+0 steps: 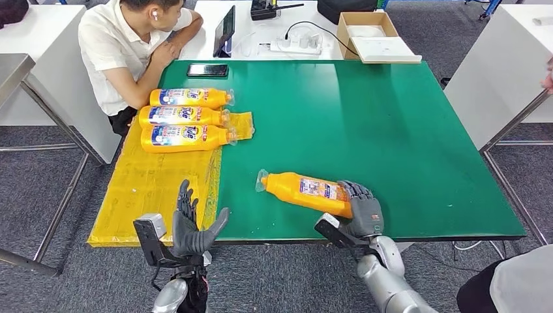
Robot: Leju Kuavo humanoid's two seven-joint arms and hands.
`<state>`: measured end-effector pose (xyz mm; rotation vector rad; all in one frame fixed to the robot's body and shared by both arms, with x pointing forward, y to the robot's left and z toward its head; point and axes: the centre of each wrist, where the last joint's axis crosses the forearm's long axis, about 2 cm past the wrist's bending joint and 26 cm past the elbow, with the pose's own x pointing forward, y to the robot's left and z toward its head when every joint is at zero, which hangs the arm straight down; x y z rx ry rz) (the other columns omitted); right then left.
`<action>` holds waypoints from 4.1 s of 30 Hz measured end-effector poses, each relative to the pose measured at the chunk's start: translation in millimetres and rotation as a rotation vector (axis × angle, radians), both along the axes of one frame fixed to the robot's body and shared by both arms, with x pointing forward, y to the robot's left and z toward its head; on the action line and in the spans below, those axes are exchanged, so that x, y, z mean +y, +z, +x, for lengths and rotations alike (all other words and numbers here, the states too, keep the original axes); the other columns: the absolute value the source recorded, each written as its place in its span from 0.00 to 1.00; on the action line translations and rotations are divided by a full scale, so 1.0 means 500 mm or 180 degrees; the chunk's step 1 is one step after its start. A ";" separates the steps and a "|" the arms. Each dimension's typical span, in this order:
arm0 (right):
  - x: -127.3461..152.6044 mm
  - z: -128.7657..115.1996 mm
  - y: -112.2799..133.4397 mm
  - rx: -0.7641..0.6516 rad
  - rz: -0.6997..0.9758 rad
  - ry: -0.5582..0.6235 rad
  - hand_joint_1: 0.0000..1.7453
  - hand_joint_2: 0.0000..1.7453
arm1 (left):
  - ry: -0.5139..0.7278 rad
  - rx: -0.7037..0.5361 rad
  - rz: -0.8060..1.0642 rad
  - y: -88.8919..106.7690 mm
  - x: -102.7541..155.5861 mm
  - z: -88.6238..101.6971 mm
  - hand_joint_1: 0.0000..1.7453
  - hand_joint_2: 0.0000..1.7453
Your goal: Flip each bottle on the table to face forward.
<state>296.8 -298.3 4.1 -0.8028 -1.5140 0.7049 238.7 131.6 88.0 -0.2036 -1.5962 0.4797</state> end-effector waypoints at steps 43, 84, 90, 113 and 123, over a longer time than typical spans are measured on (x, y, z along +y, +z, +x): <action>0.380 -0.137 0.063 -0.0356 0.1988 0.1458 1.00 1.00 | -0.0955 -0.1125 -0.0879 0.076 -0.043 -0.013 0.00 1.00; 0.398 -0.166 0.066 -0.0132 0.2181 0.1954 0.00 0.00 | -0.1482 -0.1180 0.0045 0.038 -0.031 0.008 1.00 1.00; 0.397 -0.169 0.071 -0.0231 0.2160 0.1997 0.00 0.00 | -0.1313 -0.1186 0.0328 0.041 -0.018 0.019 1.00 1.00; 0.252 -0.204 0.013 -0.0371 0.2059 0.0876 0.00 0.00 | -0.0226 -0.0937 0.2640 0.068 0.210 0.136 1.00 1.00; 0.266 -0.182 0.027 -0.0414 0.2155 0.0903 0.00 0.00 | -0.0453 -0.0337 0.4319 0.030 0.195 0.236 1.00 1.00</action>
